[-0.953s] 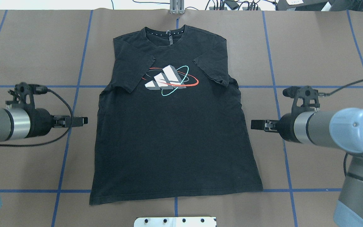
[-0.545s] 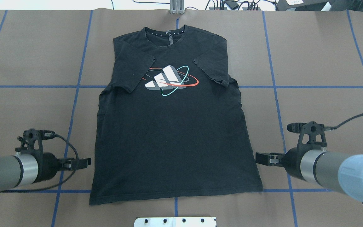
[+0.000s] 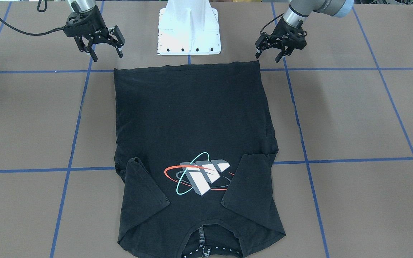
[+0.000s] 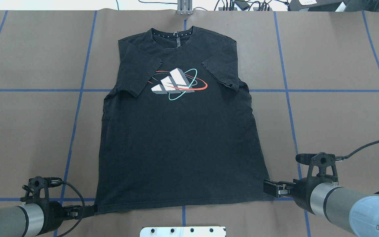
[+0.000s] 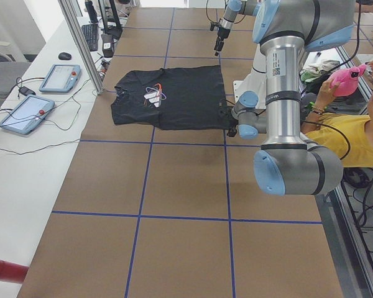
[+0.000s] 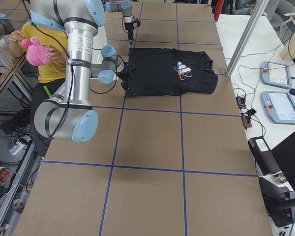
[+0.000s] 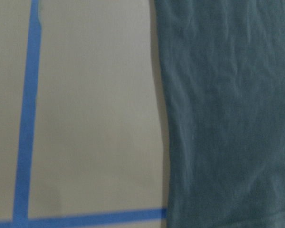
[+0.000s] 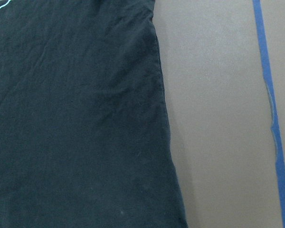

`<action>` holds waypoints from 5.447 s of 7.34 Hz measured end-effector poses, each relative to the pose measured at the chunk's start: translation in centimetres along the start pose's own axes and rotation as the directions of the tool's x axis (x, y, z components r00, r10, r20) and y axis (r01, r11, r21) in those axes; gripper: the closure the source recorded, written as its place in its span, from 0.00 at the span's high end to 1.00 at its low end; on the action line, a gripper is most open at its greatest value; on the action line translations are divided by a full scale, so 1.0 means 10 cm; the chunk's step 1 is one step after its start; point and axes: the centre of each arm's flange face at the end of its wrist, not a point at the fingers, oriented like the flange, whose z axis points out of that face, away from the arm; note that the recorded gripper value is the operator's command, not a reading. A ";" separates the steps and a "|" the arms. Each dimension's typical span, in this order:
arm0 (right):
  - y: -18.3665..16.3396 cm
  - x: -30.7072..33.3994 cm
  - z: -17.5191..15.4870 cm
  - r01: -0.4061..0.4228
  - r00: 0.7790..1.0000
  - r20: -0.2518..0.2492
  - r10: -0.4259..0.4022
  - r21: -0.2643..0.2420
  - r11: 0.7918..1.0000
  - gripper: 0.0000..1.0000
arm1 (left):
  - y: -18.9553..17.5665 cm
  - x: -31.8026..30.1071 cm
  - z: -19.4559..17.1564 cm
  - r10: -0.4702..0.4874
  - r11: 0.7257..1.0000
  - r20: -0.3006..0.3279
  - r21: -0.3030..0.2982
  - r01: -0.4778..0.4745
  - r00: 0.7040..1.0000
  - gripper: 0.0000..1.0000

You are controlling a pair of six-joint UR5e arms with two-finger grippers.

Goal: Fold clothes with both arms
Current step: 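Move both grippers down to the shirt's hem corners nearest the robot, then grasp the hem corners with both grippers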

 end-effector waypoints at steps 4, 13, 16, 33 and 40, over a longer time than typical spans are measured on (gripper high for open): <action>0.05 -0.02 0.00 0.009 1.000 0.002 -0.009 0.004 1.000 1.00 | 0.15 0.26 0.16 -0.012 1.000 0.013 -0.010 0.012 1.000 0.63; 0.06 -0.02 0.00 0.010 1.000 0.003 -0.010 0.003 1.000 1.00 | 0.09 0.23 0.20 -0.010 1.000 0.025 0.001 0.010 1.000 0.38; 0.06 -0.03 0.00 0.010 1.000 0.004 -0.010 0.003 1.000 1.00 | 0.05 0.21 0.20 -0.009 1.000 0.029 0.009 0.008 1.000 0.37; 0.72 -0.04 0.43 0.057 0.988 -0.144 -0.050 0.045 0.997 0.79 | 0.02 0.38 0.07 -0.026 1.000 -0.004 0.008 0.026 1.000 0.00; 0.76 -0.03 0.70 0.084 0.983 -0.173 -0.069 0.085 0.993 0.50 | 0.02 0.40 0.05 -0.028 1.000 -0.009 0.007 0.028 1.000 0.00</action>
